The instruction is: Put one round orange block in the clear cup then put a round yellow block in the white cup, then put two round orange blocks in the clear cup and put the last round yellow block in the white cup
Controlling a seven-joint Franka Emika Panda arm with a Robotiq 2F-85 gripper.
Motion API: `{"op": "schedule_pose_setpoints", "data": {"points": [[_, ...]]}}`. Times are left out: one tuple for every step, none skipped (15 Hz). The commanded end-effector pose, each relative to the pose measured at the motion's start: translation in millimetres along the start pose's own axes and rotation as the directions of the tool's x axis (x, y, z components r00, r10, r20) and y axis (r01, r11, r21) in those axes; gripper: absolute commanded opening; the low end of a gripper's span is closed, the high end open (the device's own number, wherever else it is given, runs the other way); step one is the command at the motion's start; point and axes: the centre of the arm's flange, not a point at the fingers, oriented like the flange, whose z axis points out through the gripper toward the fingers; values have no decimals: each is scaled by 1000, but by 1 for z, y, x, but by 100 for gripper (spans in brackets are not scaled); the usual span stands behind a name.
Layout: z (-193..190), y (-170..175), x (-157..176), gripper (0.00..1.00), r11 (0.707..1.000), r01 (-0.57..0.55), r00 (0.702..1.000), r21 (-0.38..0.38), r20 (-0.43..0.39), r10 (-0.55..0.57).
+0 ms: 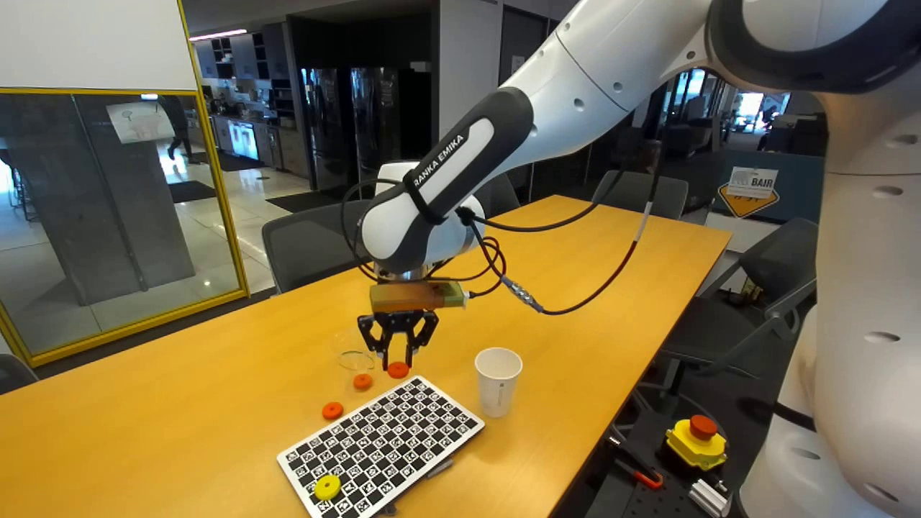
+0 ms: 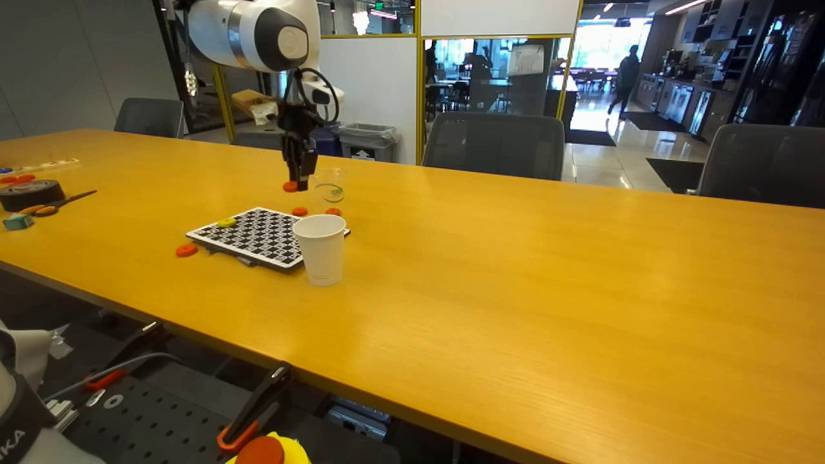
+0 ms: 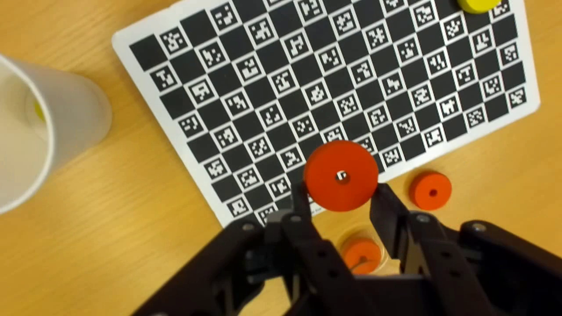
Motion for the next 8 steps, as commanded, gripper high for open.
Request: {"op": "schedule_pose_setpoints", "data": {"points": [[-24,-24,51,23,1000,17,1000,12,11,-17],[-27,-28,58,23,1000,21,1000,16,7,-21],[-29,-33,68,23,999,23,1000,24,3,-23],[-29,-36,75,23,999,24,1000,27,-2,-24],[-28,-42,84,23,999,26,1000,31,0,-26],[-28,-45,91,23,999,27,1000,33,-2,-27],[-26,-49,98,23,999,29,1000,34,-4,-29],[-24,-52,104,23,999,28,1000,32,-4,-28]]}}
